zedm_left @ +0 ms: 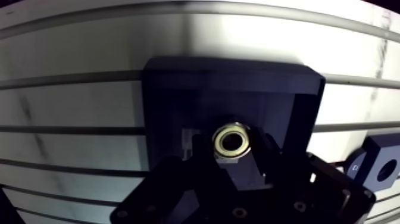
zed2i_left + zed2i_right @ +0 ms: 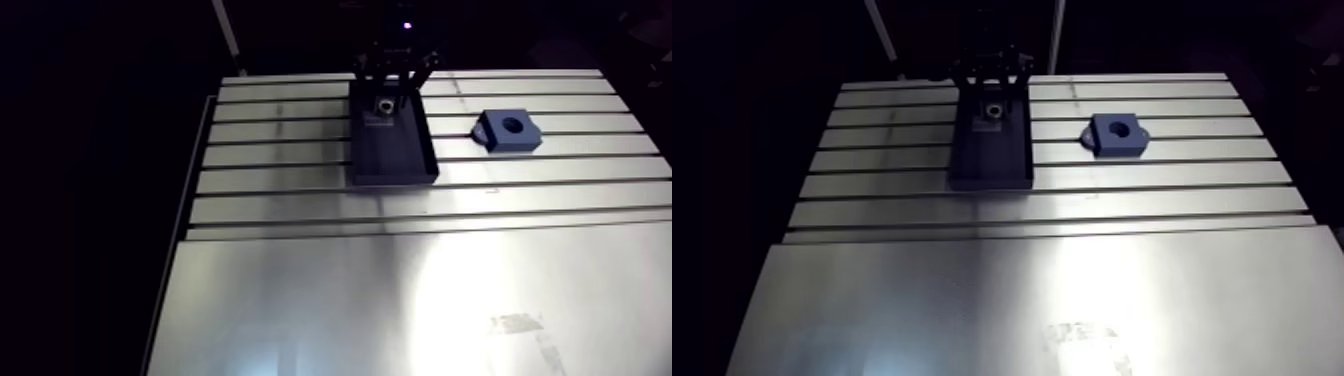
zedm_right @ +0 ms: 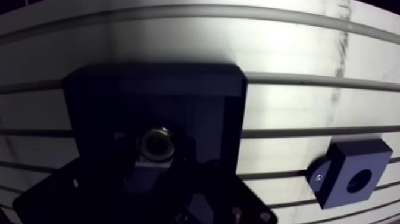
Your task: Pick up the bearing and press it into the housing until flush.
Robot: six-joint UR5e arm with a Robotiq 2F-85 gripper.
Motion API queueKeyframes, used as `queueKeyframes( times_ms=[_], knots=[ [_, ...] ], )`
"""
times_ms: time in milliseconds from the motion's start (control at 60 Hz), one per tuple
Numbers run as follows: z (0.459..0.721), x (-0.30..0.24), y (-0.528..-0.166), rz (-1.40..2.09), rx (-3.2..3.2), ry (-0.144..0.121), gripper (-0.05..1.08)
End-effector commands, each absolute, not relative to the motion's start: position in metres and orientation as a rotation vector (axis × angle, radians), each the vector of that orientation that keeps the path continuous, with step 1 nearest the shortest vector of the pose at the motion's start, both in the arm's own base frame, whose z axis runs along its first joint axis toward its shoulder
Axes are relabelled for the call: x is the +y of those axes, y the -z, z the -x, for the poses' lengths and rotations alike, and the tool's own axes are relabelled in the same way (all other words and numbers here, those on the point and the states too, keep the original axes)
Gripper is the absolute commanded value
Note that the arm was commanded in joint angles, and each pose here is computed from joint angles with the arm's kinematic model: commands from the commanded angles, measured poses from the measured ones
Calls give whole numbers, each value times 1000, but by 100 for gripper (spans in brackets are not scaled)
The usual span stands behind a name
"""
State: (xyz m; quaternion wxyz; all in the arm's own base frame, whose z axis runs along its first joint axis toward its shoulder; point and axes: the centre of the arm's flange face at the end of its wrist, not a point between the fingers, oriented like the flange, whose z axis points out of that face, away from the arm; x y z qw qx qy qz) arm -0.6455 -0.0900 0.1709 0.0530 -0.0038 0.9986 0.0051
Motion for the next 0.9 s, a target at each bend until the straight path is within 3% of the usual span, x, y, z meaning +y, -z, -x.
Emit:
queueKeyframes(
  times_ms=[17, 417, 550, 650, 900],
  knots=[
    [646, -90, -180, 19, 3048, -24, 58],
    [636, -84, -262, 33, 3098, -46, 63],
    [631, -54, -287, 49, 3094, -37, 64],
    [624, -29, -294, 50, 3084, -25, 65],
    [615, 16, -291, 156, 3072, -22, 66]
  ],
)
